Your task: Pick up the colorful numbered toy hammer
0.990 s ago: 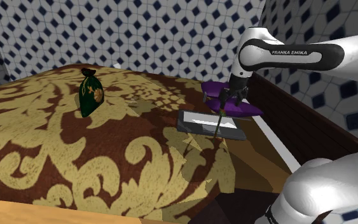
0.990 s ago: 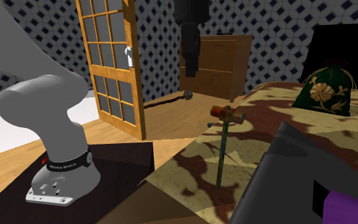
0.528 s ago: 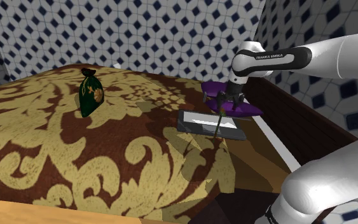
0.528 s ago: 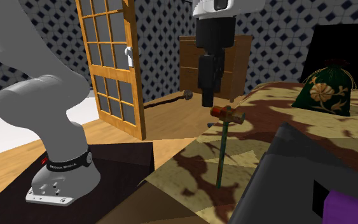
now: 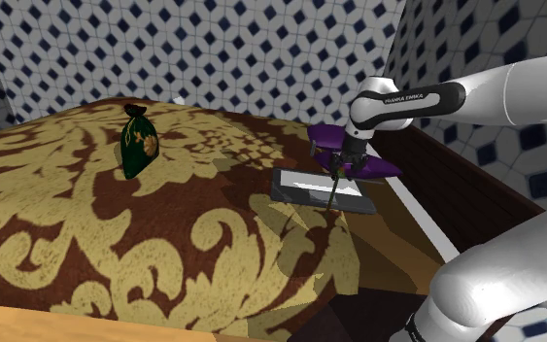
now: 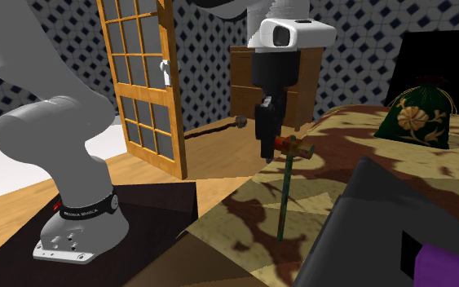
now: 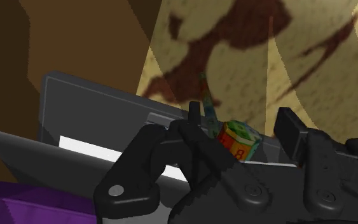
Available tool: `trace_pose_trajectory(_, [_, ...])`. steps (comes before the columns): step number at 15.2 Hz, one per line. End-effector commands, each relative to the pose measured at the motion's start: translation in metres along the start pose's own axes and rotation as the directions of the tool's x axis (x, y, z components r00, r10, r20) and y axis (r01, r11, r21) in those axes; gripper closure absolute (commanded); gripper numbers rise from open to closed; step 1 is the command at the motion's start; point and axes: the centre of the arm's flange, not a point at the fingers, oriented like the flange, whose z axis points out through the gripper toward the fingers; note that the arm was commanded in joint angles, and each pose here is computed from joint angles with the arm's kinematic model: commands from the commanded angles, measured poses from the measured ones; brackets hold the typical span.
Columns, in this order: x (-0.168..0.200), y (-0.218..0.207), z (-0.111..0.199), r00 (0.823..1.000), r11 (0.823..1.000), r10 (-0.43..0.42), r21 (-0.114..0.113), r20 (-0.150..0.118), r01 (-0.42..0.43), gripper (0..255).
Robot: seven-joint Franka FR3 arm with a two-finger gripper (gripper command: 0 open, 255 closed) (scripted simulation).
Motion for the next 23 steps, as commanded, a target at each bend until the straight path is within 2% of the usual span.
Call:
trace_pose_trajectory(1, [0.0, 0.0, 0.001, 1.0, 1.0, 0.0, 0.0, 0.0, 0.0, 255])
trace_pose_trajectory(9, [0.0, 0.0, 0.0, 1.0, 1.0, 0.0, 0.0, 0.0, 0.0, 255])
trace_pose_trajectory(23, [0.002, -0.004, -0.073, 1.0, 1.0, 0.0, 0.0, 0.0, 0.0, 255])
